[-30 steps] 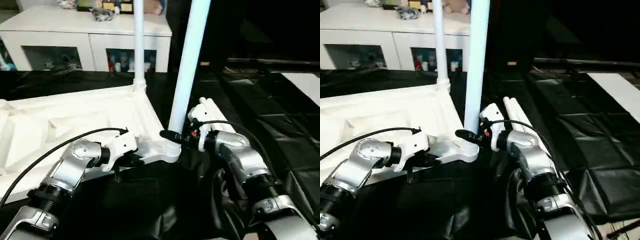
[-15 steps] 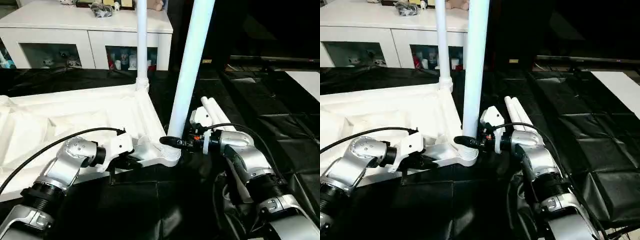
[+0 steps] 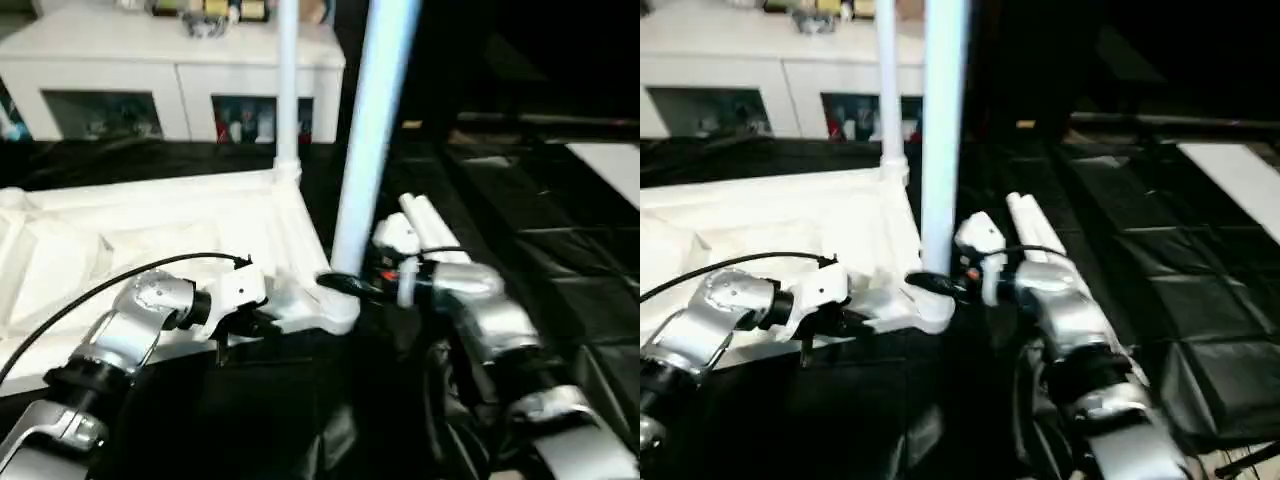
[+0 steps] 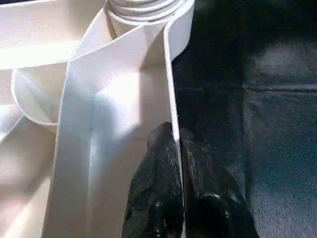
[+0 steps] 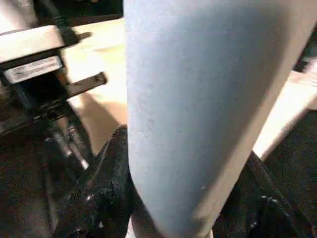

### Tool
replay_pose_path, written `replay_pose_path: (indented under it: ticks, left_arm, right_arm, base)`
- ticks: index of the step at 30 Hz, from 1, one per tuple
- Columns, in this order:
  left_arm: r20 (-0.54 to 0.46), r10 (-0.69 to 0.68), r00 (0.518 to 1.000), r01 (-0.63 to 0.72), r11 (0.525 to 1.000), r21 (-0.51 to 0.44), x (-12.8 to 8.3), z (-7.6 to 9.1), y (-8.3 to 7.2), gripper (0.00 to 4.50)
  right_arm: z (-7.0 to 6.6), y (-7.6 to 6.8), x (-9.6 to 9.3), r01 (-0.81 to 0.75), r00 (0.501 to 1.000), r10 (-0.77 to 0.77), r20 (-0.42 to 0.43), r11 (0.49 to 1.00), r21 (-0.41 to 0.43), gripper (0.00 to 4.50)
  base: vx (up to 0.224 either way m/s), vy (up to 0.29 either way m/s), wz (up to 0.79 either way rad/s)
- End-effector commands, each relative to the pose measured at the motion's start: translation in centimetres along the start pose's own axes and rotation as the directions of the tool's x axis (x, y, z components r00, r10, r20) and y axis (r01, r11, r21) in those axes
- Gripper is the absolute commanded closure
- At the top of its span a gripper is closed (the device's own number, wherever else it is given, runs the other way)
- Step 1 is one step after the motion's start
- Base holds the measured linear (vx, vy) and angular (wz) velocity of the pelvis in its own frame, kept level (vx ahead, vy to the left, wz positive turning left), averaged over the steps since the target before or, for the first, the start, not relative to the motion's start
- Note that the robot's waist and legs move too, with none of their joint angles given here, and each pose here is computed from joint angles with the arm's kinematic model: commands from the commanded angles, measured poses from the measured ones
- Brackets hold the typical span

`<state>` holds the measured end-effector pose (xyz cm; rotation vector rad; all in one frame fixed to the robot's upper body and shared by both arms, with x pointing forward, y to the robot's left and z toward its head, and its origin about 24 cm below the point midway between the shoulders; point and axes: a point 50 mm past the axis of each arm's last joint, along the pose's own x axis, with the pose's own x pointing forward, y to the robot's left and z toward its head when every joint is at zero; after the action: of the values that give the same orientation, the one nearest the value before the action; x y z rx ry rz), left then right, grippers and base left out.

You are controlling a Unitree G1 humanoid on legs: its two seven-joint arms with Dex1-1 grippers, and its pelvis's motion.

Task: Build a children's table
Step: Rotate leg to tighten

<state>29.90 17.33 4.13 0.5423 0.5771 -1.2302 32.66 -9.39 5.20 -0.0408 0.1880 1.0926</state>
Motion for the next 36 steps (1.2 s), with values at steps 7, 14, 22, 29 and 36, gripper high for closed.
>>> replay_pose_path:
  ticks: [7, 14, 22, 29, 36]
  left_arm:
    - [0.003, 0.114, 0.994, -0.112, 0.983, -0.148, 2.8, 1.1, -0.1, 4.5]
    - [-0.052, 0.234, 0.971, -0.238, 0.922, -0.305, 5.5, 2.4, -0.4, 4.5]
    - [-0.099, 0.305, 0.947, -0.321, 0.891, -0.322, 5.6, 3.7, 0.3, 4.5]
    - [-0.124, 0.321, 0.939, -0.343, 0.896, -0.283, 5.0, 3.5, 0.5, 4.5]
    - [-0.122, 0.307, 0.944, -0.329, 0.903, -0.277, 4.8, 3.4, 0.4, 4.5]
  right_arm:
    - [-6.9, -1.0, -1.3, 0.414, 0.874, -0.37, -0.314, 0.906, 0.084, 2.66]
    - [-7.2, -1.5, 0.0, 0.626, 0.762, -0.546, -0.349, 0.759, 0.179, 2.66]
    - [-6.5, -1.5, 1.4, 0.684, 0.72, -0.588, -0.368, 0.692, 0.231, 2.66]
    - [-5.7, -1.4, 2.5, 0.673, 0.73, -0.587, -0.35, 0.707, 0.22, 2.66]
    - [-5.5, -1.4, 2.6, 0.658, 0.743, -0.575, -0.341, 0.719, 0.222, 2.66]
  base:
    - [0.0, 0.0, 0.0]
    - [-0.009, 0.006, -0.02]
    - [0.0, 0.0, 0.0]
    - [-0.004, 0.007, -0.18]
    - [0.056, -0.037, -0.07]
